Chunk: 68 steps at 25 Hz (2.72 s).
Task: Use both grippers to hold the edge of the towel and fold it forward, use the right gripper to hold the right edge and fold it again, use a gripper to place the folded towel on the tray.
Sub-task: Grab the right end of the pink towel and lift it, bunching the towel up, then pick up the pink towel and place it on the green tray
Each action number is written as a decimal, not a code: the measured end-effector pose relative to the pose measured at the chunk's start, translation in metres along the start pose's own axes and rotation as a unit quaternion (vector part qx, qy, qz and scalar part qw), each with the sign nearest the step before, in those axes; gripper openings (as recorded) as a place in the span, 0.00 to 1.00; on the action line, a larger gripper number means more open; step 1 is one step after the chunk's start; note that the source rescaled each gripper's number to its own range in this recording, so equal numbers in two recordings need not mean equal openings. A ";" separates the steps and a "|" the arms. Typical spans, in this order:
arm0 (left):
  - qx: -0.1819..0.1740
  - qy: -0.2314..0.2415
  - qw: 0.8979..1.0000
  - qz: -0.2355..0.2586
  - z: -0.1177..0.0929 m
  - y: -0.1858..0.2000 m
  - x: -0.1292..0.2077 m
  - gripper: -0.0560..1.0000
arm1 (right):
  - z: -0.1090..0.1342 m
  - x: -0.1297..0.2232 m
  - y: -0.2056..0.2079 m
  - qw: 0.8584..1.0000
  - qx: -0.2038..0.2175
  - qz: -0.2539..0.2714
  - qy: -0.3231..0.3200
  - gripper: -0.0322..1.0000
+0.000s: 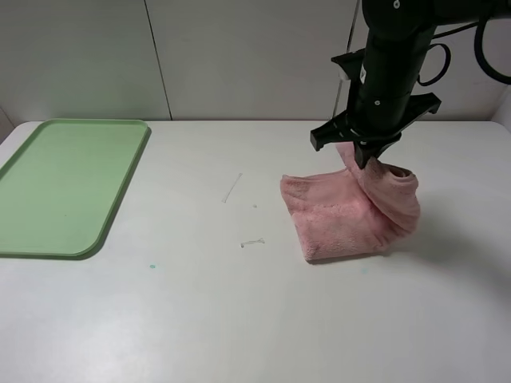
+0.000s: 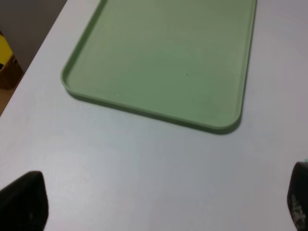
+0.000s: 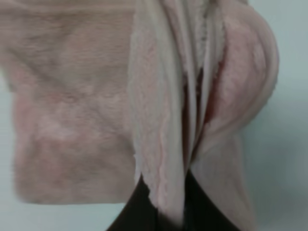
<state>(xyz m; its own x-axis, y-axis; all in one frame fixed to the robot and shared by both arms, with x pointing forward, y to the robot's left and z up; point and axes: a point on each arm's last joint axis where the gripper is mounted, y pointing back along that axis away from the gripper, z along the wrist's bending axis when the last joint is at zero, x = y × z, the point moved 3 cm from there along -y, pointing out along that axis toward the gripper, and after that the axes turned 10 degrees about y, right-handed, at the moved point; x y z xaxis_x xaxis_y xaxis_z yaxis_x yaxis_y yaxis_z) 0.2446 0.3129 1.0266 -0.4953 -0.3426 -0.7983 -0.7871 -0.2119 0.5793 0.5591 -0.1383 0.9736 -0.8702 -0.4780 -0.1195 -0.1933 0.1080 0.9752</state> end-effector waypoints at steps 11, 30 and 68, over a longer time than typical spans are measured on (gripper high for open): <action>0.000 0.000 1.000 0.000 0.000 0.000 0.000 1.00 | 0.011 -0.003 0.001 0.999 -0.038 -0.013 -0.022 0.07; 0.000 0.000 1.000 0.000 0.000 0.000 0.000 1.00 | 0.019 -0.001 0.004 0.996 -0.073 -0.006 -0.045 1.00; 0.000 0.000 1.000 0.000 0.000 0.000 0.000 1.00 | -0.011 0.251 0.143 0.961 -0.086 -0.263 0.013 1.00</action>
<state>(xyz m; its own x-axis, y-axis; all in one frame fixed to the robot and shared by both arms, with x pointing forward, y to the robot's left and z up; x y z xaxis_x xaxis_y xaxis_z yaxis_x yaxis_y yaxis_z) 0.2446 0.3129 1.0266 -0.4953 -0.3426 -0.7983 -0.7871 -0.2119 0.5793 0.3183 -0.2526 1.0852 -0.6614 -0.4482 -0.6014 -0.5231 -0.2990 0.7981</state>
